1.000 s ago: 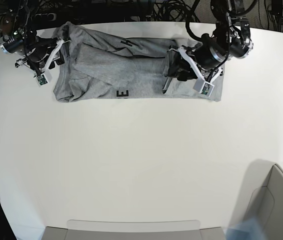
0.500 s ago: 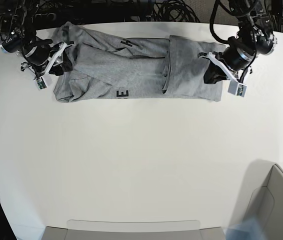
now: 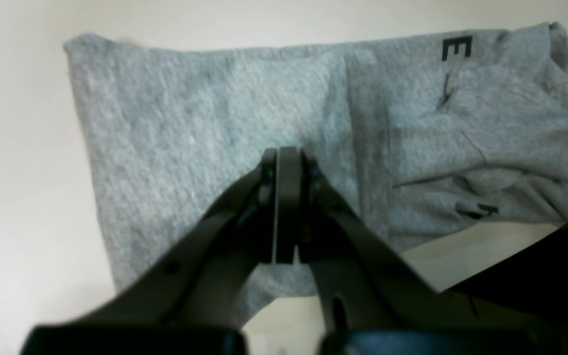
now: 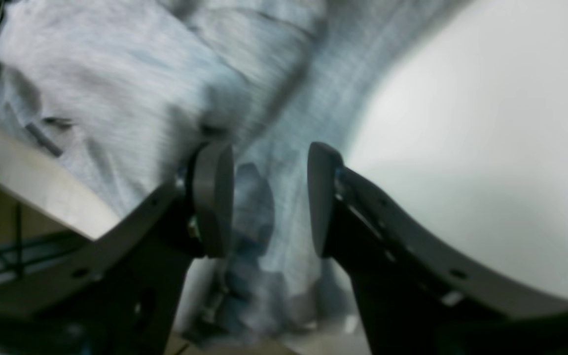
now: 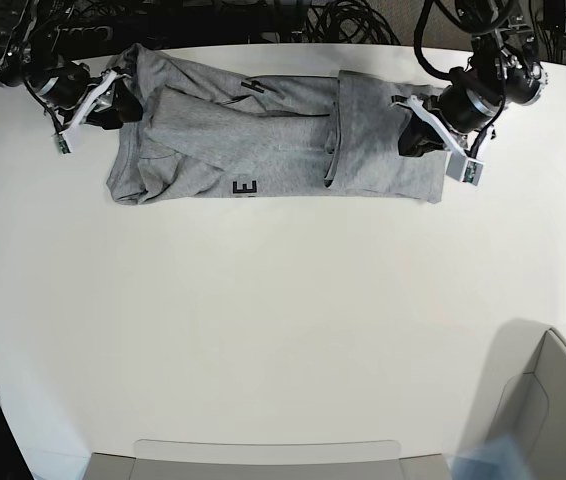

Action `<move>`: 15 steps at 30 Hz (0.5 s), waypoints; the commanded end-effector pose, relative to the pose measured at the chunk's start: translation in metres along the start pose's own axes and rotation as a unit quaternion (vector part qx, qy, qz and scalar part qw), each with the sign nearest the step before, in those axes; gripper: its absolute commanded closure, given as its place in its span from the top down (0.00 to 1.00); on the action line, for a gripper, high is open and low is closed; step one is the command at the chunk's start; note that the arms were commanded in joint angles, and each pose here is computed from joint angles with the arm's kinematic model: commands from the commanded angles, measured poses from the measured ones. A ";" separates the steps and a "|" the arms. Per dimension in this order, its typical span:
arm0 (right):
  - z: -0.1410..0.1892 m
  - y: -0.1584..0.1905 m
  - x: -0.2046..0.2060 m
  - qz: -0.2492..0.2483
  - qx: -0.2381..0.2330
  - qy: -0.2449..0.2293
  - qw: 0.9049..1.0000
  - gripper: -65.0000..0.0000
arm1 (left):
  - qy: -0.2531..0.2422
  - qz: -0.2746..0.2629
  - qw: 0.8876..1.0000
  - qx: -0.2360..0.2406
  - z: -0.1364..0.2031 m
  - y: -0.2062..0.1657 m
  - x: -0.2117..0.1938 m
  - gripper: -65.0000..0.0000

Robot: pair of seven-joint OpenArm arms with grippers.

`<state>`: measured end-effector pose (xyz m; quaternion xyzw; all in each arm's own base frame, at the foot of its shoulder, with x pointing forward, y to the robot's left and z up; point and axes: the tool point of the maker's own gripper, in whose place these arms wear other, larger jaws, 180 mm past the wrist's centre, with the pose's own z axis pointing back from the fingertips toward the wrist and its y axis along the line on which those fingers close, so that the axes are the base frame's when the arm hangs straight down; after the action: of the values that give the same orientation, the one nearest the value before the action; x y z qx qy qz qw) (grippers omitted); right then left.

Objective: Fold the T-shirt properly

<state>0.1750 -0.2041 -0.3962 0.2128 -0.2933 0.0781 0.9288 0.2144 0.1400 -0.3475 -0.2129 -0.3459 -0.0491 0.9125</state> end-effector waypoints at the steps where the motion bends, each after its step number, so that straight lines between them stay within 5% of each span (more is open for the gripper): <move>1: 0.004 -0.006 0.004 0.003 -0.001 -0.010 1.000 0.38 | -0.021 -0.008 1.000 -0.006 0.002 -0.003 0.011 0.02; 9: -0.013 -0.015 -0.009 -0.051 0.013 -0.023 0.998 0.38 | -0.021 -0.010 1.000 -0.006 0.003 -0.003 0.012 0.02; 15: -0.028 0.008 -0.003 -0.054 0.059 -0.031 0.996 0.38 | -0.021 -0.009 1.000 -0.005 0.003 -0.003 0.011 0.02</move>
<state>0.1915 -0.1820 -0.4120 0.2927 -0.3199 0.0244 0.9008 0.2164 0.1410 -0.3461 -0.2116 -0.3492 -0.0507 0.9114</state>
